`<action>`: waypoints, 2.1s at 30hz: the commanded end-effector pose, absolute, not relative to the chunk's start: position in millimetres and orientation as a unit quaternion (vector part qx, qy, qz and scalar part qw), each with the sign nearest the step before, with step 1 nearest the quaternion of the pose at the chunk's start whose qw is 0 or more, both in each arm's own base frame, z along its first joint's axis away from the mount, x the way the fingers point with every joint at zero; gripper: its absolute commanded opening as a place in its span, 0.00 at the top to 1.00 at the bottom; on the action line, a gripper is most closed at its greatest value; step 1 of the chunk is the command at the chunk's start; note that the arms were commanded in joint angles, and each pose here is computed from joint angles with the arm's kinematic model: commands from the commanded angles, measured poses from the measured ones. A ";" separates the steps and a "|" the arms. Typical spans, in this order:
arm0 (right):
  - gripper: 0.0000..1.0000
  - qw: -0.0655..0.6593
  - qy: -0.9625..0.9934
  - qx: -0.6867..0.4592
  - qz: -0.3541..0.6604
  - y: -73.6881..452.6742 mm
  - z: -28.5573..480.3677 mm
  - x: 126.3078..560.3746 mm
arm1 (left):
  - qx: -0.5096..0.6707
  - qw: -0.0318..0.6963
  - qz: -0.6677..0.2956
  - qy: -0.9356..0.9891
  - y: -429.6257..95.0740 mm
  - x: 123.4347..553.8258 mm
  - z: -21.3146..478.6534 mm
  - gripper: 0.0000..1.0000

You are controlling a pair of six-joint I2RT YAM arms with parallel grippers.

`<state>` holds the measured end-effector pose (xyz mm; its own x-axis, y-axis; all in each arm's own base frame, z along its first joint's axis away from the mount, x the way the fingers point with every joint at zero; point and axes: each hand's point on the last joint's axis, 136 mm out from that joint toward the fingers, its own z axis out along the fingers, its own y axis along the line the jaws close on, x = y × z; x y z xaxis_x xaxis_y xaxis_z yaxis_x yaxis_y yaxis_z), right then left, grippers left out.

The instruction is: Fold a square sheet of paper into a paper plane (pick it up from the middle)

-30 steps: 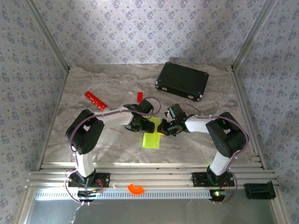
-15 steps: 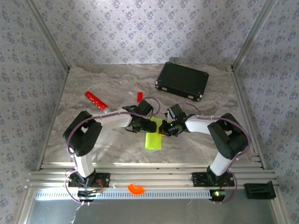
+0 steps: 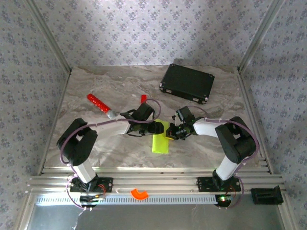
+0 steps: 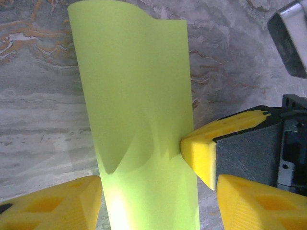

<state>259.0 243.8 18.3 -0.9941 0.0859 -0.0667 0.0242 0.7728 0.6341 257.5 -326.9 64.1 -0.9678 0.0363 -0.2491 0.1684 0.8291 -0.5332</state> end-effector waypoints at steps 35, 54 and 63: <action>0.80 0.137 0.930 0.085 0.330 200.3 73.2 280.9 | 0.064 0.072 -0.175 0.980 -307.2 247.0 6.4 0.49; 0.73 0.152 0.917 0.143 0.339 164.7 66.8 272.7 | 0.081 0.071 -0.163 0.981 -307.4 249.1 6.1 0.48; 0.73 0.149 0.918 0.146 0.337 163.3 64.7 270.6 | 0.083 0.066 -0.154 0.982 -305.4 248.0 1.1 0.48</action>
<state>273.9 165.2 64.7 -0.9155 0.3551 -0.1890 0.1503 0.7379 0.6580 254.9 -315.9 25.5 -0.9751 0.1112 -0.1917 0.1760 0.9142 -0.3649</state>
